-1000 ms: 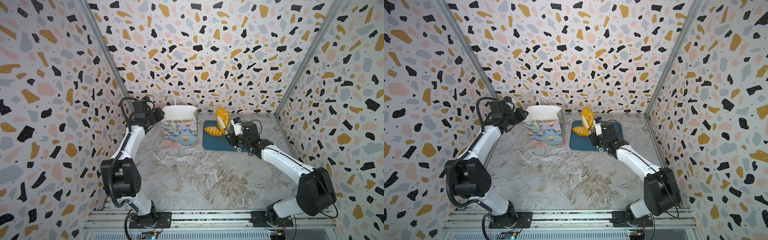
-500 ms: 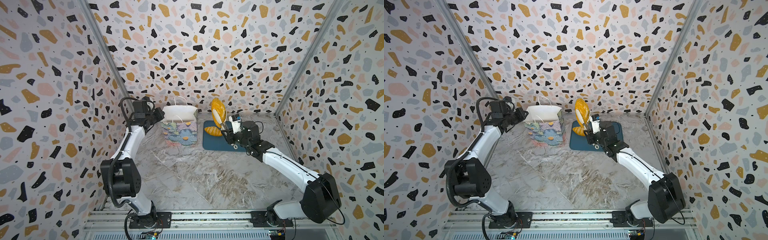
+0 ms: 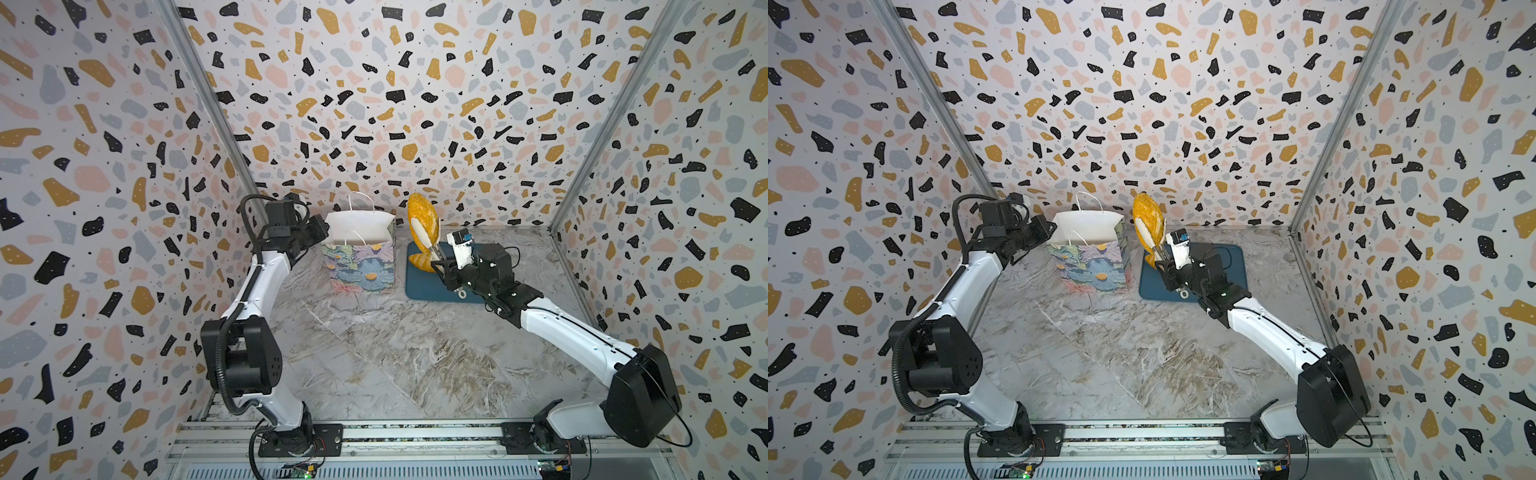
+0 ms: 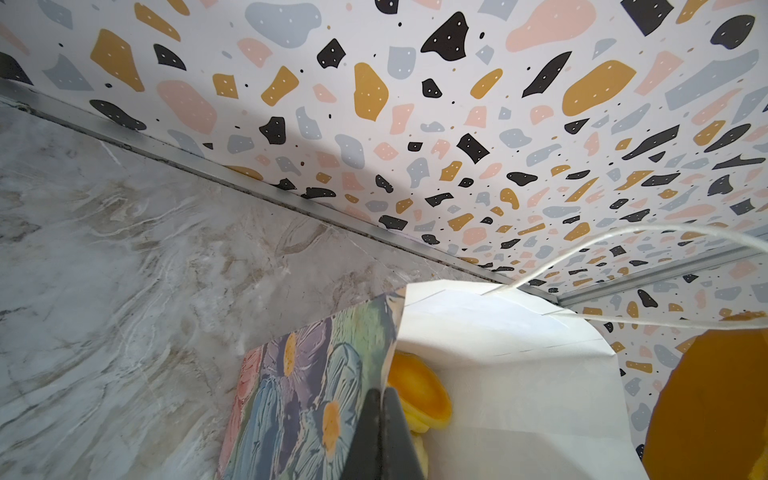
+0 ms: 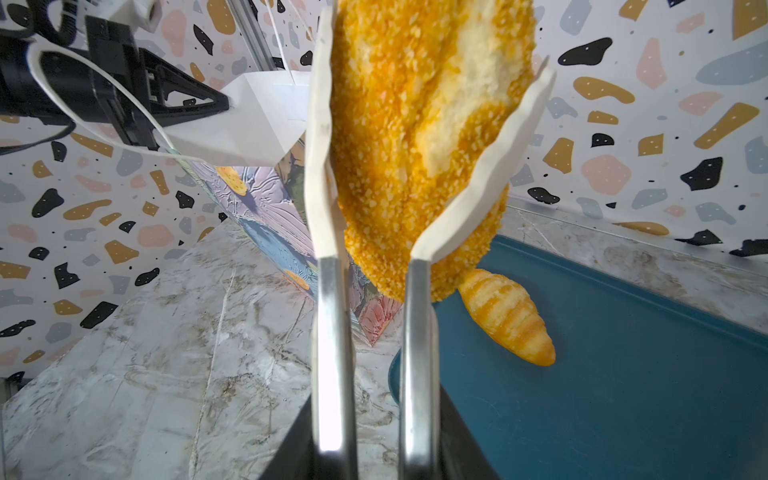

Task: Place the fake bread into the paper bag
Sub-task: 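Carry the sesame-crusted loaf with the tongs over the open bag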

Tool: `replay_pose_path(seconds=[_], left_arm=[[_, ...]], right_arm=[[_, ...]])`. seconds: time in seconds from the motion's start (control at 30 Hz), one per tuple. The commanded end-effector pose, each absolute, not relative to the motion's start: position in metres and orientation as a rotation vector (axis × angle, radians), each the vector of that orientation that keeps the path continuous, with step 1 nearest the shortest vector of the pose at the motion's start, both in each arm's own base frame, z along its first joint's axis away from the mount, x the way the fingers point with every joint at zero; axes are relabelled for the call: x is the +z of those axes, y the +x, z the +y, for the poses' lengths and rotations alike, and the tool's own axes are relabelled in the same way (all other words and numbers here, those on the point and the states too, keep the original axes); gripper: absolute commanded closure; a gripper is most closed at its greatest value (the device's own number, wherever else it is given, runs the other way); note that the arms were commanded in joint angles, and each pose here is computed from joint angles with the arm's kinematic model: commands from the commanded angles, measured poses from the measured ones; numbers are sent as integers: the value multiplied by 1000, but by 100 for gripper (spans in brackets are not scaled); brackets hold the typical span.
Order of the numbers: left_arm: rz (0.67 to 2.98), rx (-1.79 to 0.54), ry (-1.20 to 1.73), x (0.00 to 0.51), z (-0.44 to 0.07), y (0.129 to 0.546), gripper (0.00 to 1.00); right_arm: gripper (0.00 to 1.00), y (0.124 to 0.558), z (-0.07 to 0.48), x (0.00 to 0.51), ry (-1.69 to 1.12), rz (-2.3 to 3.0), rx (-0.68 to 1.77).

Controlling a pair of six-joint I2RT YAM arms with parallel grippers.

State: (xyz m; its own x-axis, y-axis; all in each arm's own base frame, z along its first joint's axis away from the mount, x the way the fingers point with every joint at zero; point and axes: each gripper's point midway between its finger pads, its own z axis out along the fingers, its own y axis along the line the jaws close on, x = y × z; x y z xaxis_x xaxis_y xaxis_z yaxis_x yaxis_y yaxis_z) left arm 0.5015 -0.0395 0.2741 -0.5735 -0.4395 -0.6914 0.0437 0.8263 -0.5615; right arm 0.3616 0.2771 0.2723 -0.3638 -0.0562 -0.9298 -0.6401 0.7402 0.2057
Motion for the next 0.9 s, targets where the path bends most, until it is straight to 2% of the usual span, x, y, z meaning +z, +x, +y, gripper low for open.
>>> replay_pose_path(seconds=[0.0,0.87], left_arm=[[2038,-666,-252,293,-39,499,100],[2037,-674,-251,293,-40,499,100]], right_arm=[[79,360,286,348,-547,1636,709],[79,360,361,386,-709,1489,794]])
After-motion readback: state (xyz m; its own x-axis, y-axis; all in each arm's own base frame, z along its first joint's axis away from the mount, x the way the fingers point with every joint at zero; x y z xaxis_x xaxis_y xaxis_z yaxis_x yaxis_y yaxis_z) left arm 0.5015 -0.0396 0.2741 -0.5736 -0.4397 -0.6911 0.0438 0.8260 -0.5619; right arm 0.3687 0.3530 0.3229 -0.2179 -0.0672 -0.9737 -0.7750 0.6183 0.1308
